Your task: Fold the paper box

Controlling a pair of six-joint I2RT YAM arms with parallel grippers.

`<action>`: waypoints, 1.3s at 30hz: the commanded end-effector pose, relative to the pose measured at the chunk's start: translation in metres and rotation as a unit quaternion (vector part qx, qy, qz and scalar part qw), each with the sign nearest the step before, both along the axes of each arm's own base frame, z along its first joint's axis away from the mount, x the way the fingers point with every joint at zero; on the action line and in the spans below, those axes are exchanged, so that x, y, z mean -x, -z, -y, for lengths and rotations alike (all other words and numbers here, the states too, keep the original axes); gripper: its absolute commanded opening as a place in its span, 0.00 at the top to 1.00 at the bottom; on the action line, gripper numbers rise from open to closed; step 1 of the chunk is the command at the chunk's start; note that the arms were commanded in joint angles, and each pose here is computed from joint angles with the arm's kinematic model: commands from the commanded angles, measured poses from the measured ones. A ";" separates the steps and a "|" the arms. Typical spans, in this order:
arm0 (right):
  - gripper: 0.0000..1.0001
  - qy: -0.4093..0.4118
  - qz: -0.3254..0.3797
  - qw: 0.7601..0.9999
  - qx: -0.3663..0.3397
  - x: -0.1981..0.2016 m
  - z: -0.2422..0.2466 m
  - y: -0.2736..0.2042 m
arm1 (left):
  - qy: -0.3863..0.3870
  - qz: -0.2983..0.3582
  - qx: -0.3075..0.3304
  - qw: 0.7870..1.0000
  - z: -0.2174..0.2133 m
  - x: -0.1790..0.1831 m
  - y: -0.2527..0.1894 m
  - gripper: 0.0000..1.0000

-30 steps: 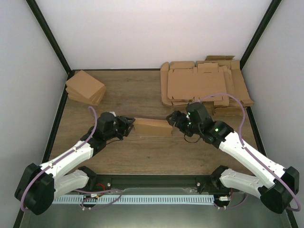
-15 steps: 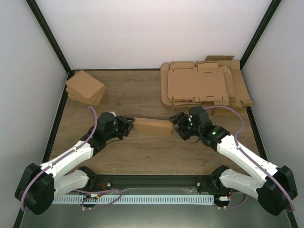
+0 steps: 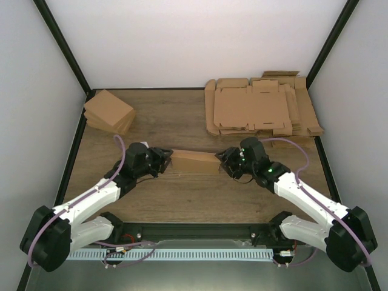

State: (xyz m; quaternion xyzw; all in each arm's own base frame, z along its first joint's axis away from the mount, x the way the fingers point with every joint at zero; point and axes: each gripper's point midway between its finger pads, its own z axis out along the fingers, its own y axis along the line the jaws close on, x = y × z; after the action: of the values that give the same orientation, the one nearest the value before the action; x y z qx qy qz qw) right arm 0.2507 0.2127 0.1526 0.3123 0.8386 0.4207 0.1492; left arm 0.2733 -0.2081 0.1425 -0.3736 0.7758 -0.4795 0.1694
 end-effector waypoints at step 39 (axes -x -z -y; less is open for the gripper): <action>0.91 0.009 -0.036 0.999 0.036 0.007 0.021 0.053 | -0.012 -0.076 -0.063 0.995 -0.018 0.017 0.062 0.88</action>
State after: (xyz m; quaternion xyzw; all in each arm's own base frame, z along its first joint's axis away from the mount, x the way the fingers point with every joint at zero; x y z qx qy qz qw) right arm 0.2660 0.2086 0.1395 0.3117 0.8156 0.4559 0.1723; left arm 0.2822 -0.2067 0.1356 -0.3796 0.7701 -0.4786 0.1834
